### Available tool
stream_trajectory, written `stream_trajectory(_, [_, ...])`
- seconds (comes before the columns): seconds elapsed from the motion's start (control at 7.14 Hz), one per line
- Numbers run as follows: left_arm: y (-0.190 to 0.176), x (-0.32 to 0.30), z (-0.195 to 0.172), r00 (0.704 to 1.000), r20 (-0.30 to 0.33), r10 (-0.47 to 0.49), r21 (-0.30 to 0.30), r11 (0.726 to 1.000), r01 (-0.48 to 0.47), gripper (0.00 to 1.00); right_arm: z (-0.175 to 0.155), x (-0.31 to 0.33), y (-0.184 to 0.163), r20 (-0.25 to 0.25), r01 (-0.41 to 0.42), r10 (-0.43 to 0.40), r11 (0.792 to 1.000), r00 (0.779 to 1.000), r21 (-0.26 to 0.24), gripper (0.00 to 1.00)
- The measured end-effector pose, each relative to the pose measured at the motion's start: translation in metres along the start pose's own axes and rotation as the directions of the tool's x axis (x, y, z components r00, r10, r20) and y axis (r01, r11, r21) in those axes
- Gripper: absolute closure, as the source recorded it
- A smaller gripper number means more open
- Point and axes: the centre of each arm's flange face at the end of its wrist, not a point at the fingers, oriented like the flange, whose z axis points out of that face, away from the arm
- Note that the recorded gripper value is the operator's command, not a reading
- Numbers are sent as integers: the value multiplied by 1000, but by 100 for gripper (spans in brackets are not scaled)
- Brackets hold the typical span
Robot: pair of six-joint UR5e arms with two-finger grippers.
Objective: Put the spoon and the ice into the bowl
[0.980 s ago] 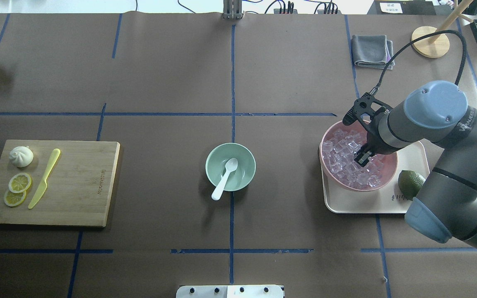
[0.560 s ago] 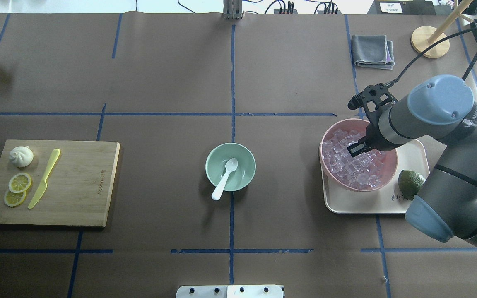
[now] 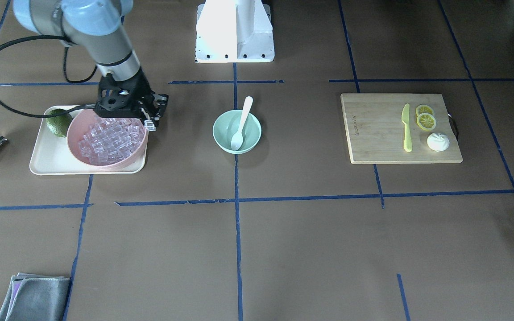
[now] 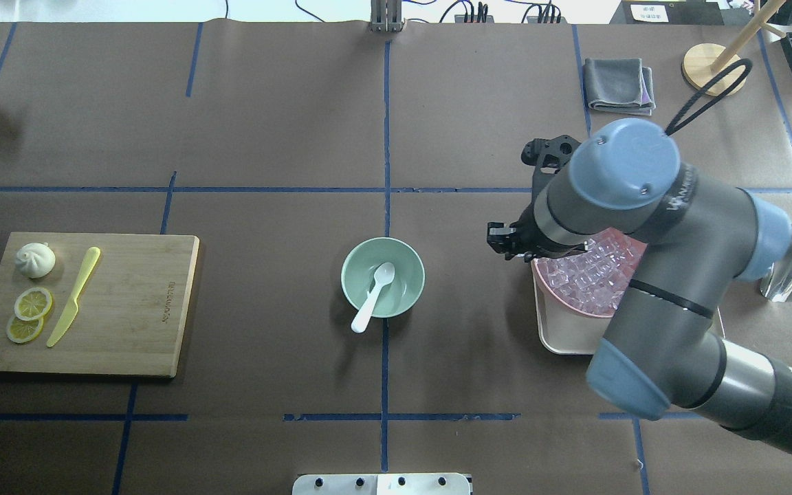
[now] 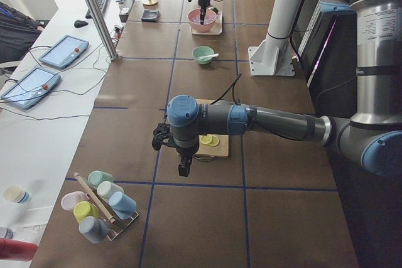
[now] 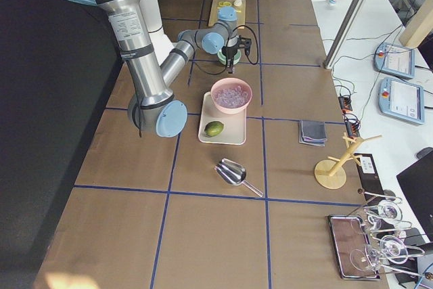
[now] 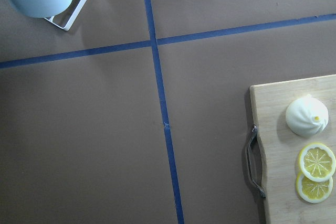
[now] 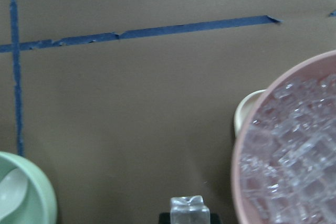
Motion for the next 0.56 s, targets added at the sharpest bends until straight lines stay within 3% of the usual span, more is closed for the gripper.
stream_trajectory(0.28, [0,0,0,1000,0,-1,0,1000,1,0,7,-82,33,-20,-59,59,998,998,8,98])
stream_trajectory(0.56, [0,1,0,1000,0,-4,-1,1000,4,0,34,-157,51,-55,-97,99,995,994,28,98])
